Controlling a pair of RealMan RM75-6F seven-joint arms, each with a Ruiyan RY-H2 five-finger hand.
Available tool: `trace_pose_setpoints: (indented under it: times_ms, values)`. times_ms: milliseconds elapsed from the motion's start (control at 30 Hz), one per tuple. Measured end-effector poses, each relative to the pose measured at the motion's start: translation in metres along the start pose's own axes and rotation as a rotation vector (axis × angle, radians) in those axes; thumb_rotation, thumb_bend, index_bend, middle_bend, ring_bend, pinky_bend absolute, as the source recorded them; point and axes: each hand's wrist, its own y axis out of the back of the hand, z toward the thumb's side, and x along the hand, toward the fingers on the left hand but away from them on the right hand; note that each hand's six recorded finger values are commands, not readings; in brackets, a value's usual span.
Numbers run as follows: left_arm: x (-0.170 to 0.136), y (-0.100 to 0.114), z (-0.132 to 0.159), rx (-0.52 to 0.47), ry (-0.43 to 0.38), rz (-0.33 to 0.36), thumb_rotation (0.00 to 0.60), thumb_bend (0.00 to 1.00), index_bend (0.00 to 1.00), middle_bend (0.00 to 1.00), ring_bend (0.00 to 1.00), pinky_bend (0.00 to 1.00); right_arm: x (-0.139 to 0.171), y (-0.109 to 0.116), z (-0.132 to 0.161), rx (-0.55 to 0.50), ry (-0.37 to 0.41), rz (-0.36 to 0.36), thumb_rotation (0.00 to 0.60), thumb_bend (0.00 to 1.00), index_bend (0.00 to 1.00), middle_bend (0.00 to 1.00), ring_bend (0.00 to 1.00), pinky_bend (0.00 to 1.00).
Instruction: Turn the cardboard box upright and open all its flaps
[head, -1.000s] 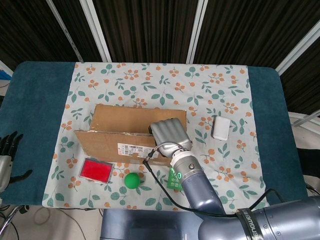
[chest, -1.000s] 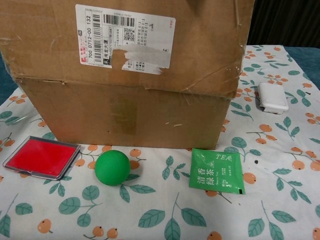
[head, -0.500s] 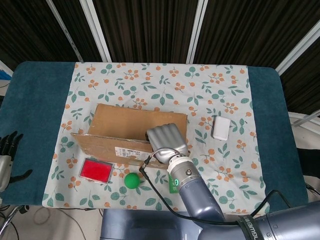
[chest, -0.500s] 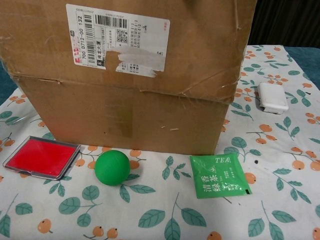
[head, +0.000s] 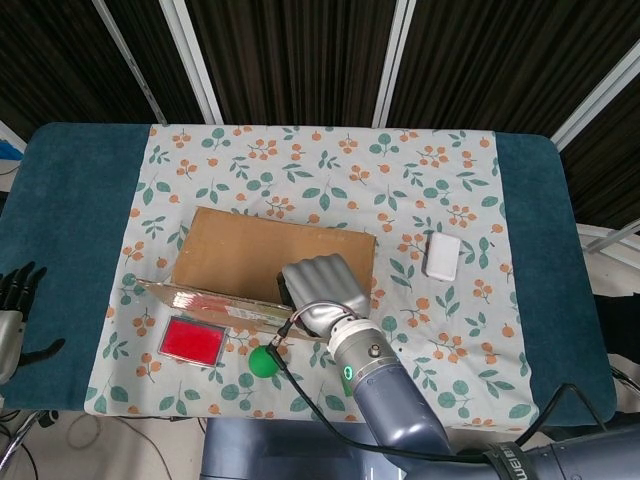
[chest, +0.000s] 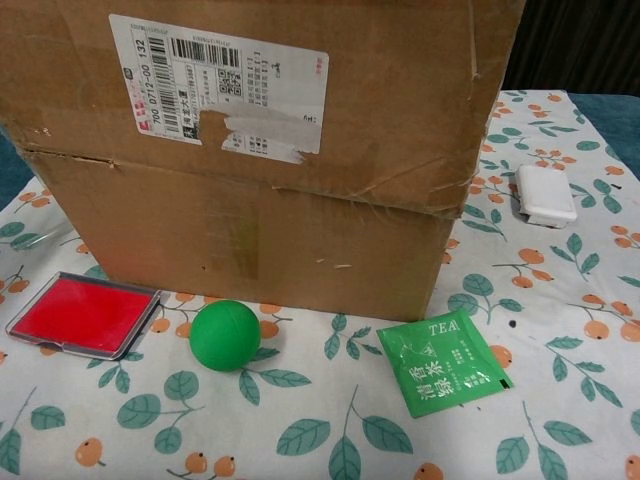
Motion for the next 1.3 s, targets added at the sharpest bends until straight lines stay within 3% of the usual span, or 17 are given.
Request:
trace_pose_setpoints:
  times_ms: [633,833,1000,1133,1300]
  values:
    - [0.0,0.001,-0.001,-0.001,0.001,0.005,0.6,0.09,0.0,0.0,0.0,0.0,0.016,-0.02,0.011,-0.068,0.042,0.183,0.6,1.0,0.53,0.58,0.53,0.39]
    - [0.0,0.001,-0.001,-0.002,0.003,0.005,0.6,0.09,0.0,0.0,0.0,0.0,0.015,-0.02,0.009,-0.053,0.04,0.18,0.6,1.0,0.53,0.55,0.52,0.38]
    - [0.0,0.001,-0.001,0.0,0.005,0.003,0.6,0.09,0.0,0.0,0.0,0.0,0.01,-0.017,0.002,-0.034,0.027,0.151,0.6,0.99,0.49,0.44,0.42,0.33]
    - [0.0,0.0,-0.001,0.004,0.006,0.0,0.6,0.09,0.0,0.0,0.0,0.0,0.002,-0.011,-0.012,0.005,0.005,0.097,0.6,0.82,0.42,0.37,0.37,0.31]
    - [0.0,-0.002,-0.001,0.014,0.011,-0.005,0.6,0.09,0.0,0.0,0.0,0.0,-0.01,0.0,-0.042,0.074,-0.043,-0.008,0.6,0.48,0.24,0.2,0.22,0.26]
